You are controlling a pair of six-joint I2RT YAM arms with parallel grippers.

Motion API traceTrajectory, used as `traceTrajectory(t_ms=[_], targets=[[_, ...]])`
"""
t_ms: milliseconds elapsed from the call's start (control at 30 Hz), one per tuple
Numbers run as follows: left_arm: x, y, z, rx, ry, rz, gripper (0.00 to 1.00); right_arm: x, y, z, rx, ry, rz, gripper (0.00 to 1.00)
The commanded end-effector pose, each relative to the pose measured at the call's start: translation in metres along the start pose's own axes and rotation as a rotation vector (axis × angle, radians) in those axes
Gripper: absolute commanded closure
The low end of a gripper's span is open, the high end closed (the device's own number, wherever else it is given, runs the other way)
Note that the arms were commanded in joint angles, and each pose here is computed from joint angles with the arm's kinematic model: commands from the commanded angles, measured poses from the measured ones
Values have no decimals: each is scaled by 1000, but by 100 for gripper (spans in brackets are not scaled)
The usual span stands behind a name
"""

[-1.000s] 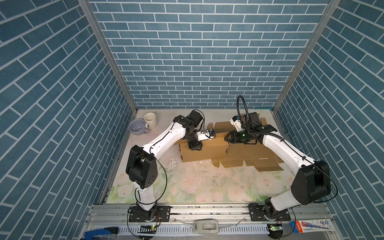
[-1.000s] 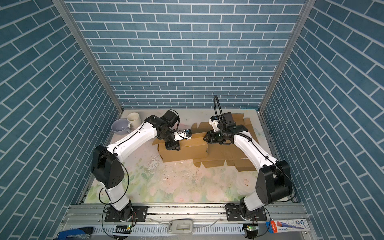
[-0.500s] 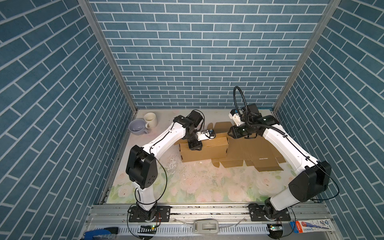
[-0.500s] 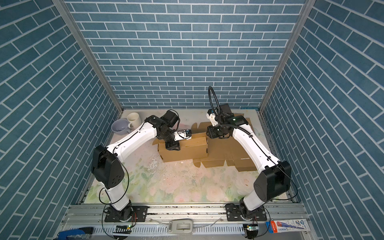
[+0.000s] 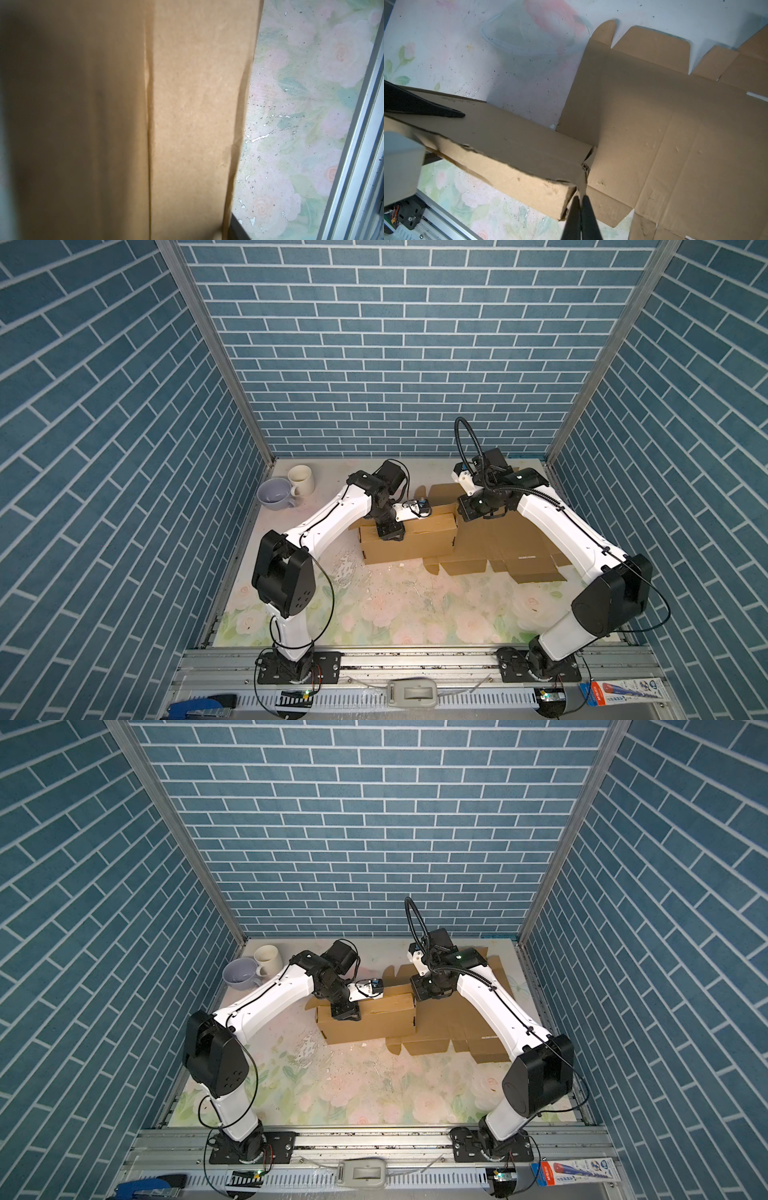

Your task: Fold the paper box

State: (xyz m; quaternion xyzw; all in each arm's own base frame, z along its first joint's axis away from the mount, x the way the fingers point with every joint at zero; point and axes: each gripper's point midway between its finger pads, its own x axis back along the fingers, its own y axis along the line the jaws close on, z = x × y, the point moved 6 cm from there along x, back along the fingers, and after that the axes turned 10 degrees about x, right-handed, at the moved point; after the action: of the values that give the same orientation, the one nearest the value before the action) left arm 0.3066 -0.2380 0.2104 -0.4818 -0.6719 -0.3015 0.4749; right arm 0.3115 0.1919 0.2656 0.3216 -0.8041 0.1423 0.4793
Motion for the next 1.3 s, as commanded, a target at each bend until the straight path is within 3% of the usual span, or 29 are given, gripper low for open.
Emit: traceTrajectory(t_ms=[0, 400, 833, 1267], targets=[[-23, 1, 10, 1, 72, 32, 61, 5, 4, -9, -105, -17, -24, 100], [-25, 1, 9, 5, 71, 37, 61, -7, 12, -5, -353, -76, -117, 100], [-25, 1, 10, 8, 75, 34, 60, -37, 7, 30, -392, -24, -78, 100], [-21, 3, 10, 9, 72, 10, 57, -45, 7, 42, -342, -11, -75, 100]])
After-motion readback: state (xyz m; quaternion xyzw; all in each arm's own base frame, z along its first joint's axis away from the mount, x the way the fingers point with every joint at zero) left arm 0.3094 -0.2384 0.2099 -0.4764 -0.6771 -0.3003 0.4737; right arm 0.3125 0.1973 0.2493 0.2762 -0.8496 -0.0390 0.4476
